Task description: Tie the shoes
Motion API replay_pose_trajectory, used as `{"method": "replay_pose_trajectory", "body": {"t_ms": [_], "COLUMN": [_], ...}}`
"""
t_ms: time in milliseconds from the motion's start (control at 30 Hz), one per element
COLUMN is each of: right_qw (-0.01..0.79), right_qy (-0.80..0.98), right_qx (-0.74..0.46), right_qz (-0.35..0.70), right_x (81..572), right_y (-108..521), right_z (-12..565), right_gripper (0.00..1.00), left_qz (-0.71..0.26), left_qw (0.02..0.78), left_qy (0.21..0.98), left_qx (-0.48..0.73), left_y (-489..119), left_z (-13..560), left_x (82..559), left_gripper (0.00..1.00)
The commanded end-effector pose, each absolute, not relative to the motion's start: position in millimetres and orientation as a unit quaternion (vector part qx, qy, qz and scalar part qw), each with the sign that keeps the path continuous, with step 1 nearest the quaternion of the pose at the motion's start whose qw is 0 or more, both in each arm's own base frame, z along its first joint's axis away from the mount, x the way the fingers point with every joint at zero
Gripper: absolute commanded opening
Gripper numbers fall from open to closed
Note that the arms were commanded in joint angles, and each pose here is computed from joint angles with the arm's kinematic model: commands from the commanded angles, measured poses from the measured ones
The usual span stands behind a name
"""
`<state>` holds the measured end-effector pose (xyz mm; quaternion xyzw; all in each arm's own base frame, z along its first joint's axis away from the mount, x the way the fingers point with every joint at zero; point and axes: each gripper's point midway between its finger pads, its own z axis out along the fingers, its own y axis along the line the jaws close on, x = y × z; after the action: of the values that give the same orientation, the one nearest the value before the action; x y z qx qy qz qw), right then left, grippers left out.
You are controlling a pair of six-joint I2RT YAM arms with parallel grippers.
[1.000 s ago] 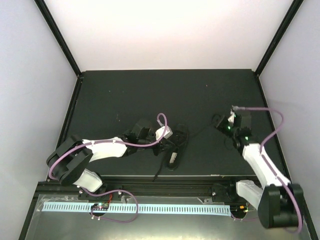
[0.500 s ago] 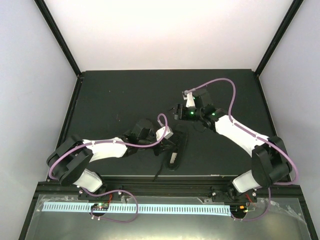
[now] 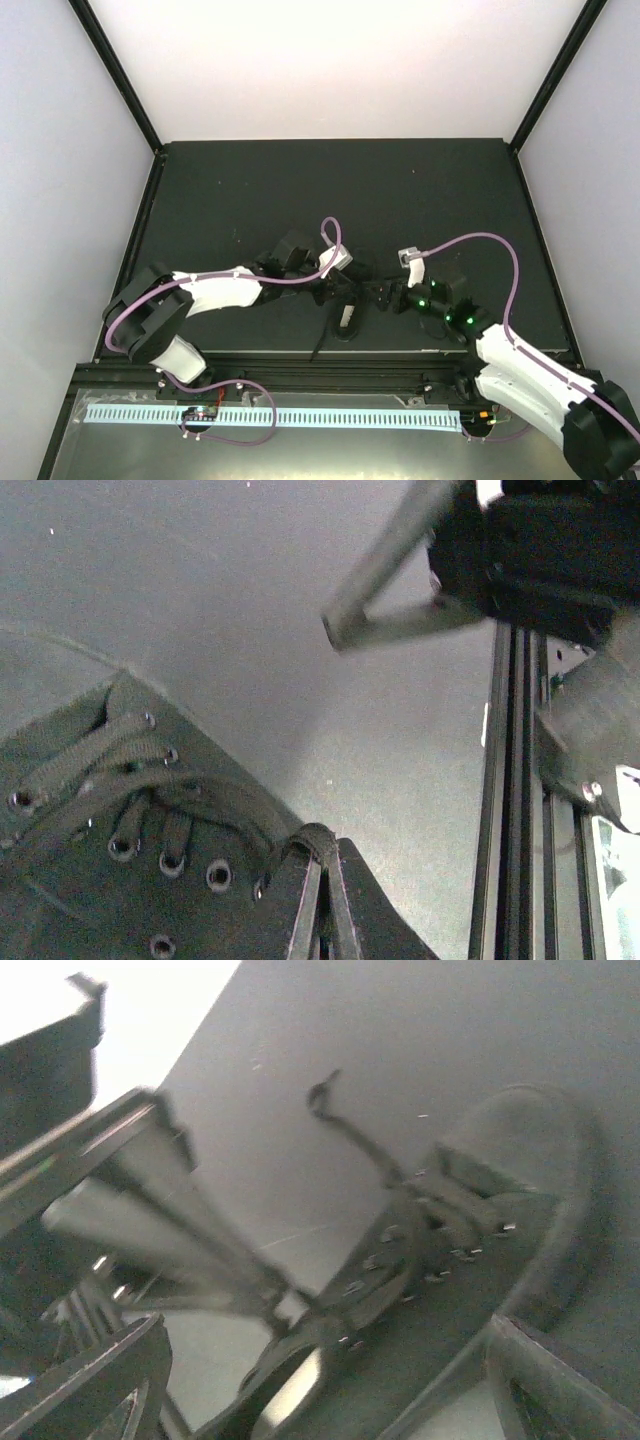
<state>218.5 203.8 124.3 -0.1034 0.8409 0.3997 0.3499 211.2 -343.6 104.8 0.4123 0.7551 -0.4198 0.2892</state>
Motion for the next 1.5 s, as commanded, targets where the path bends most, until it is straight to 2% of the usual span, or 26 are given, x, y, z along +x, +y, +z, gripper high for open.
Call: {"method": "replay_pose_trajectory", "body": {"t_ms": [0, 267, 600, 767, 1033, 1367, 1400, 1467], "right_qw": [0.43, 0.439, 0.434, 0.443, 0.452, 0.463, 0.463, 0.463], "right_qy": [0.791, 0.808, 0.818, 0.82, 0.825, 0.835, 0.835, 0.835], "right_qx": [-0.161, -0.2, -0.234, -0.227, -0.211, -0.171, -0.169, -0.162], "right_qz": [0.403, 0.337, 0.297, 0.281, 0.264, 0.244, 0.244, 0.247], "right_x": [209, 204, 213, 223, 235, 243, 242, 241], "right_y": [218, 230, 253, 258, 263, 250, 249, 247], "right_z": [152, 126, 112, 111, 108, 106, 105, 105], "right_gripper": [0.88, 0.85, 0.75, 0.67, 0.49, 0.05, 0.02, 0.02], "left_qz": [-0.447, -0.448, -0.446, -0.45, -0.454, -0.451, -0.451, -0.447], "left_qw": [0.268, 0.242, 0.224, 0.221, 0.218, 0.211, 0.208, 0.21], "left_qy": [0.758, 0.776, 0.784, 0.784, 0.784, 0.789, 0.789, 0.79], "left_qx": [0.392, 0.372, 0.368, 0.366, 0.363, 0.36, 0.362, 0.363], "left_y": [-358, -362, -363, -364, -366, -365, -365, -365], "left_z": [125, 127, 120, 119, 121, 114, 114, 115], "left_x": [214, 219, 218, 218, 218, 218, 217, 218], "left_gripper": [0.02, 0.02, 0.02, 0.01, 0.02, 0.01, 0.02, 0.08]}}
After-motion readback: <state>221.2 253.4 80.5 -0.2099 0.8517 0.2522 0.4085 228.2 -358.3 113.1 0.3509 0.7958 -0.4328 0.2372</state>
